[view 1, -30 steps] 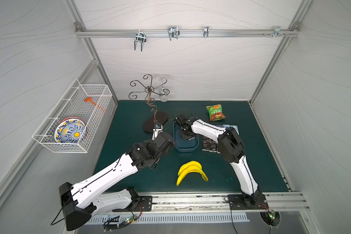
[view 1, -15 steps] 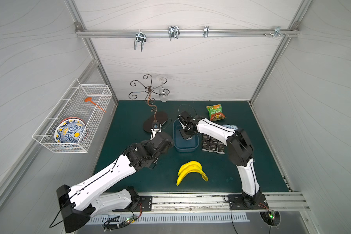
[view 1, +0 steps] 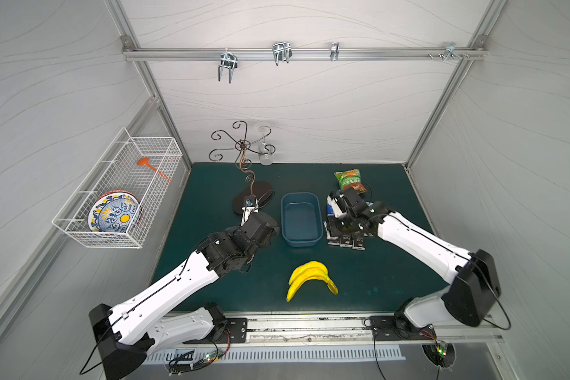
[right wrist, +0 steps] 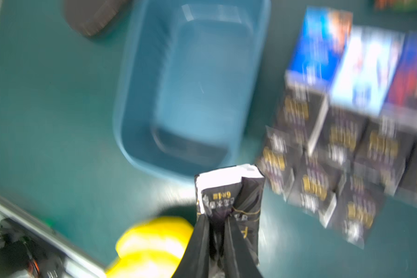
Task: Take the pocket tissues out of the storage box
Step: Place the pocket tissues at the center of the board.
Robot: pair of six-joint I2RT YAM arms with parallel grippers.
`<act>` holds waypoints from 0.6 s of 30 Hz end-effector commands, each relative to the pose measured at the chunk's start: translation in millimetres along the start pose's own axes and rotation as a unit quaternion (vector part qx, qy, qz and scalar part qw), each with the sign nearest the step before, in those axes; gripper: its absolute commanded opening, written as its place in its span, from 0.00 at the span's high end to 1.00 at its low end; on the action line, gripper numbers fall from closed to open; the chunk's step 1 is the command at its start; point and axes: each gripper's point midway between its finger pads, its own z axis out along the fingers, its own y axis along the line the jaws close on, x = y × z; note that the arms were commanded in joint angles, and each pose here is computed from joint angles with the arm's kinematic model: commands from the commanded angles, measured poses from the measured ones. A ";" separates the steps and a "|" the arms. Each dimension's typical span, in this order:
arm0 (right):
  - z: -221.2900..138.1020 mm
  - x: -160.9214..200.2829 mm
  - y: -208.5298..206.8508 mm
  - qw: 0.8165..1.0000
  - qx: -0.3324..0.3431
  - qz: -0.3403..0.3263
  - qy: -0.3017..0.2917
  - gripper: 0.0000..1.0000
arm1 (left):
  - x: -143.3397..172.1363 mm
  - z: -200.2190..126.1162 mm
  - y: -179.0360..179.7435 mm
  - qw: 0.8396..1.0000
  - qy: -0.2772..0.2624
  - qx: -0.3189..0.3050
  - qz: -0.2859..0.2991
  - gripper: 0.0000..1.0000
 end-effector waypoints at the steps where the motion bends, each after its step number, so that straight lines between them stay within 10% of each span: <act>1: 11.1 57.9 -27.8 0.996 0.032 0.052 0.059 0.84 | -16.6 -1.1 -10.0 0.999 -0.024 0.017 -0.015 0.52; 18: 26.8 93.7 -41.6 0.991 0.035 0.093 0.085 0.57 | -16.3 2.5 -21.0 0.999 -0.012 0.031 -0.012 0.53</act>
